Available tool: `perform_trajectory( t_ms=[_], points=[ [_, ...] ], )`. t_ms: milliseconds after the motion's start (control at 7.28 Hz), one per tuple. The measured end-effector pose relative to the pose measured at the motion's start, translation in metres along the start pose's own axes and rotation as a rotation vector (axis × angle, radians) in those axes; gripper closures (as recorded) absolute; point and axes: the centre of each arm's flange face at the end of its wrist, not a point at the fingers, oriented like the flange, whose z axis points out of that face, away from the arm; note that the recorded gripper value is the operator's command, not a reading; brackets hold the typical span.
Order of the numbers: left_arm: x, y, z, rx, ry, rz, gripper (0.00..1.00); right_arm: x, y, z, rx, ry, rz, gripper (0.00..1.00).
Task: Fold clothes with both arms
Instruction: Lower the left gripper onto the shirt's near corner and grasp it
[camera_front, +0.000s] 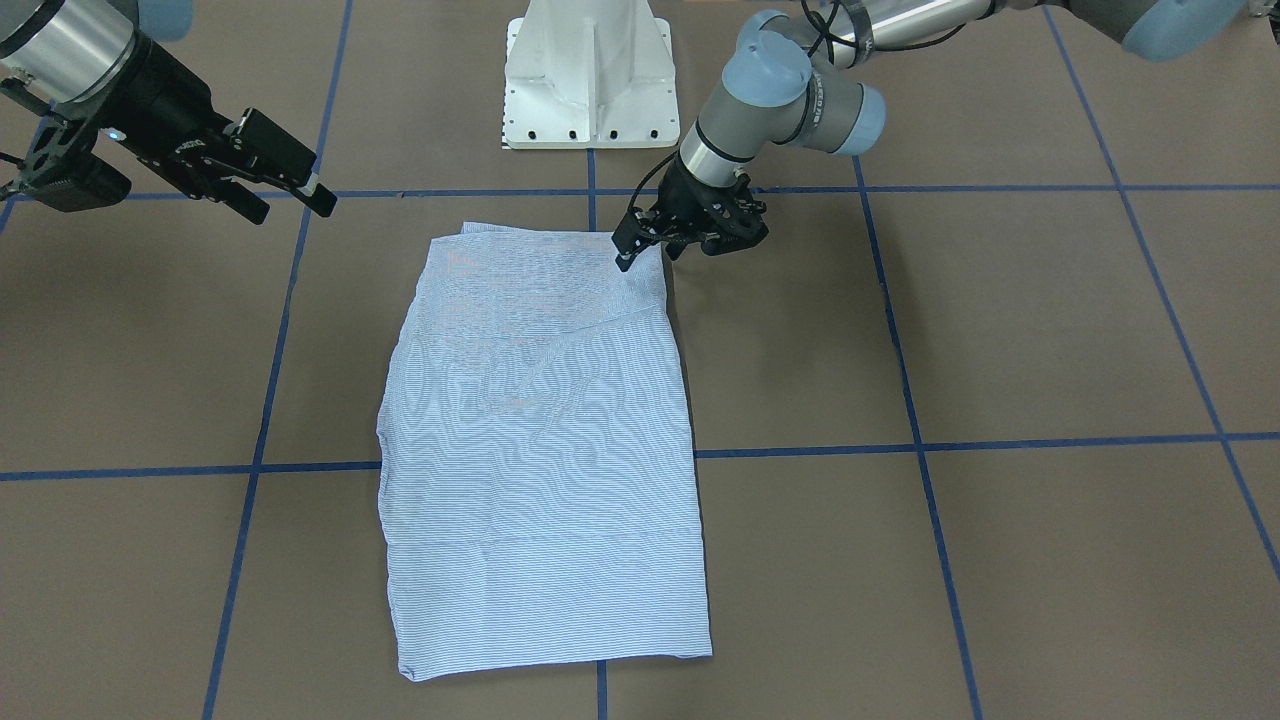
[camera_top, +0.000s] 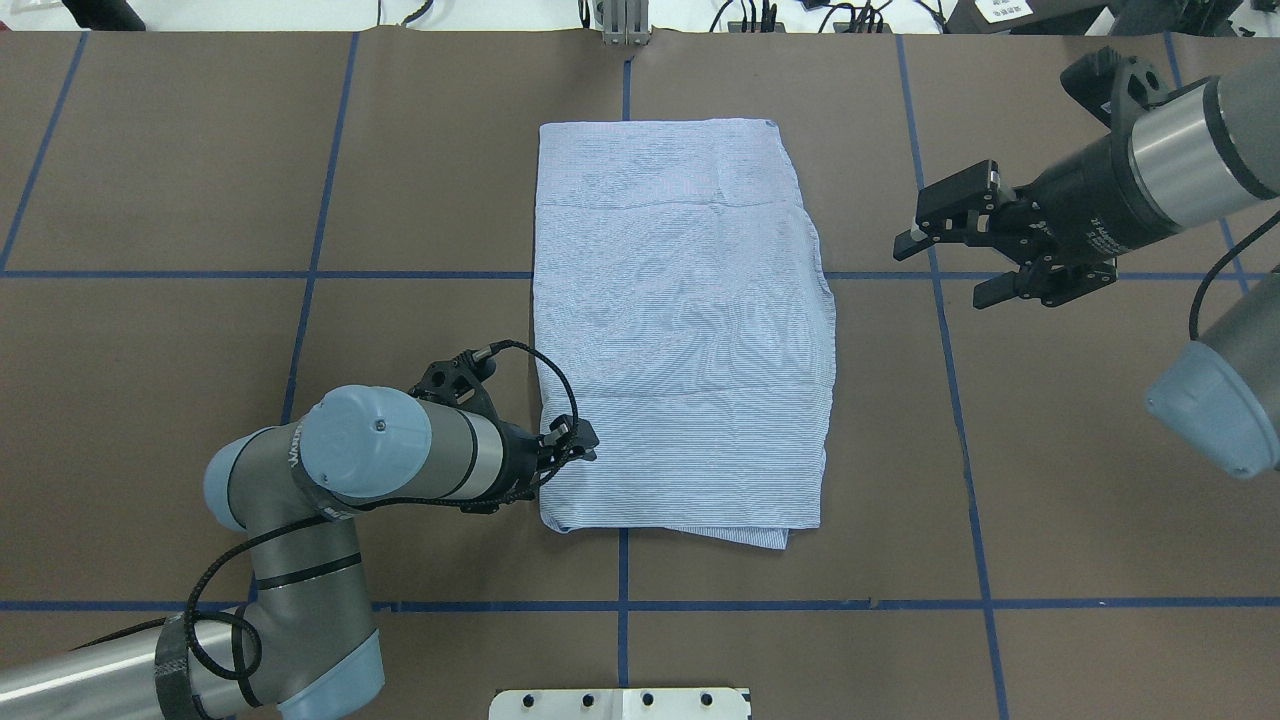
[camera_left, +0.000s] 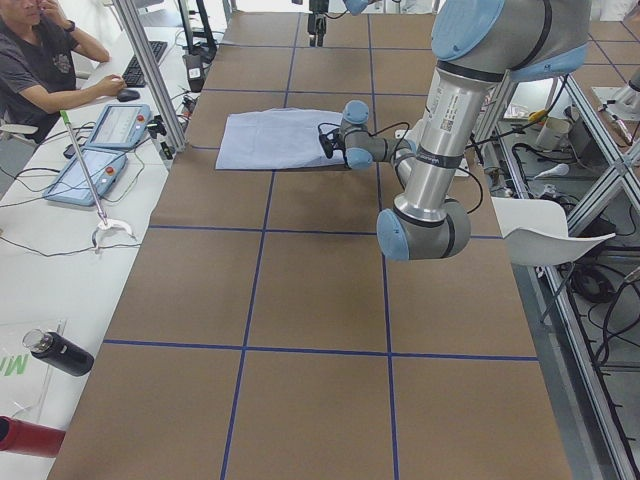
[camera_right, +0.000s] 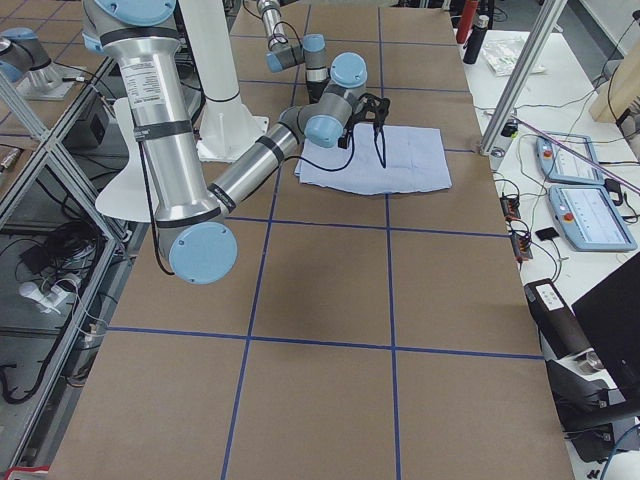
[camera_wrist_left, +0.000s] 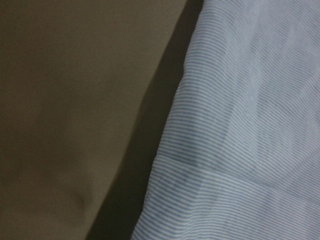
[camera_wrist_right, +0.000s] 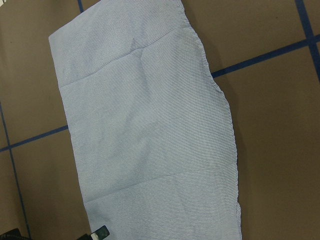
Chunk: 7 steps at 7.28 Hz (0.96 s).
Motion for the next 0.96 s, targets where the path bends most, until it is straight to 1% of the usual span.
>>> perform_trajectory(
  t_ms=[275,549,824,961],
  points=[
    [-0.002,0.006,0.002,-0.009,-0.01,0.0,0.32,0.0,0.0,0.0,0.0,0.0,0.001,0.0],
    [0.001,0.014,-0.004,-0.014,-0.025,0.0,0.39,0.0,0.0,0.0,0.0,0.0,0.001,0.0],
    [0.004,0.028,-0.015,-0.024,-0.046,0.004,0.4,0.0,0.0,0.0,0.001,0.0,0.001,0.0],
    [0.003,0.033,-0.015,-0.027,-0.055,0.005,0.4,0.001,-0.001,0.0,0.001,0.001,0.003,0.0]
  ],
)
